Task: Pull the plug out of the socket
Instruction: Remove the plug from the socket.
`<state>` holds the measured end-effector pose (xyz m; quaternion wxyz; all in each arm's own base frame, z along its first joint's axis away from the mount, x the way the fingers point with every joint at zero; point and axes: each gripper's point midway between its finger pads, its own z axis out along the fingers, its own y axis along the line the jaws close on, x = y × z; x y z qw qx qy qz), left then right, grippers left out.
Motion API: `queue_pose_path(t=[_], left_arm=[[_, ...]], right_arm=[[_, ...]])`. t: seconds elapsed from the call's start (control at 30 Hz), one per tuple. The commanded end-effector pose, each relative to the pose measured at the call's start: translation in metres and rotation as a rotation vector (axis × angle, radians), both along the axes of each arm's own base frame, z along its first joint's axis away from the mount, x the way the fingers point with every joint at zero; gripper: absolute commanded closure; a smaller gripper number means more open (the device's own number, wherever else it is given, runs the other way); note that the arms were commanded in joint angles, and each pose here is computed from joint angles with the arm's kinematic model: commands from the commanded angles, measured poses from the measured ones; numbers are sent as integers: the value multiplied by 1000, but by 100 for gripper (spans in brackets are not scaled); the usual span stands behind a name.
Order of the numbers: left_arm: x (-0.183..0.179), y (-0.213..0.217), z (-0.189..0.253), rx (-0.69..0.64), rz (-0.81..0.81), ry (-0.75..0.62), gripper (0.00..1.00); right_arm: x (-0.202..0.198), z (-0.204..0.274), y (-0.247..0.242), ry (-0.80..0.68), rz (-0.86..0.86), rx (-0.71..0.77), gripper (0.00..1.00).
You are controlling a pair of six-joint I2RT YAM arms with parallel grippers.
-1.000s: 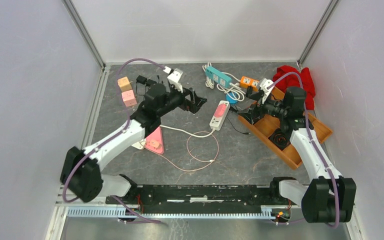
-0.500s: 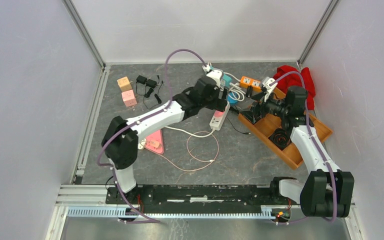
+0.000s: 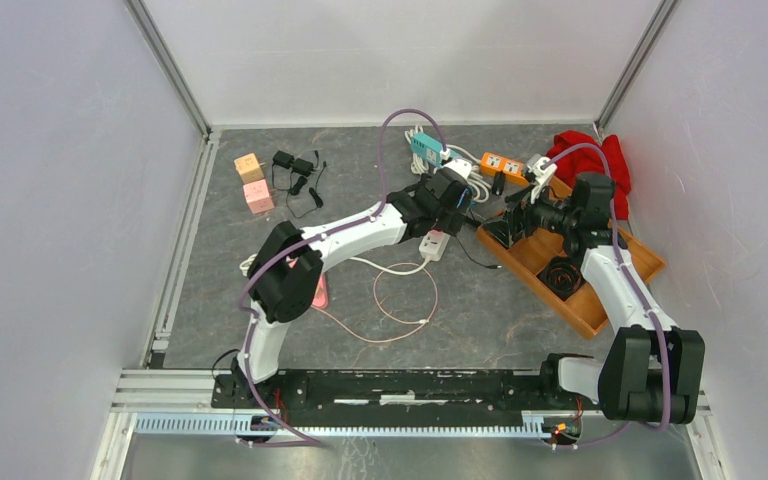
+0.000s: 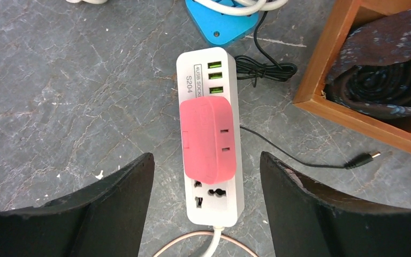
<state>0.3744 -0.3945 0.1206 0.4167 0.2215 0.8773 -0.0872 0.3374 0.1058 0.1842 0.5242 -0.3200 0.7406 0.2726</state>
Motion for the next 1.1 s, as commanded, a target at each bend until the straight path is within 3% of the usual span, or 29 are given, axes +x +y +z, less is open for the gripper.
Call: queue_pose_path(t=[0.0, 0.4, 0.7, 0.97, 1.07], left_arm=[[12, -7, 1, 27, -10, -37, 22], [25, 3, -27, 97, 1, -26, 31], [26, 8, -25, 61, 9, -16, 58], [26, 14, -31, -6, 14, 52, 71], [26, 18, -31, -26, 16, 61, 81]], right_arm=[[4, 16, 1, -38, 15, 14, 2], [3, 13, 3, -21, 32, 28, 2], [3, 9, 5, -7, 39, 37, 2], [1, -2, 12, 63, 67, 97, 2], [-1, -4, 15, 76, 79, 123, 2]])
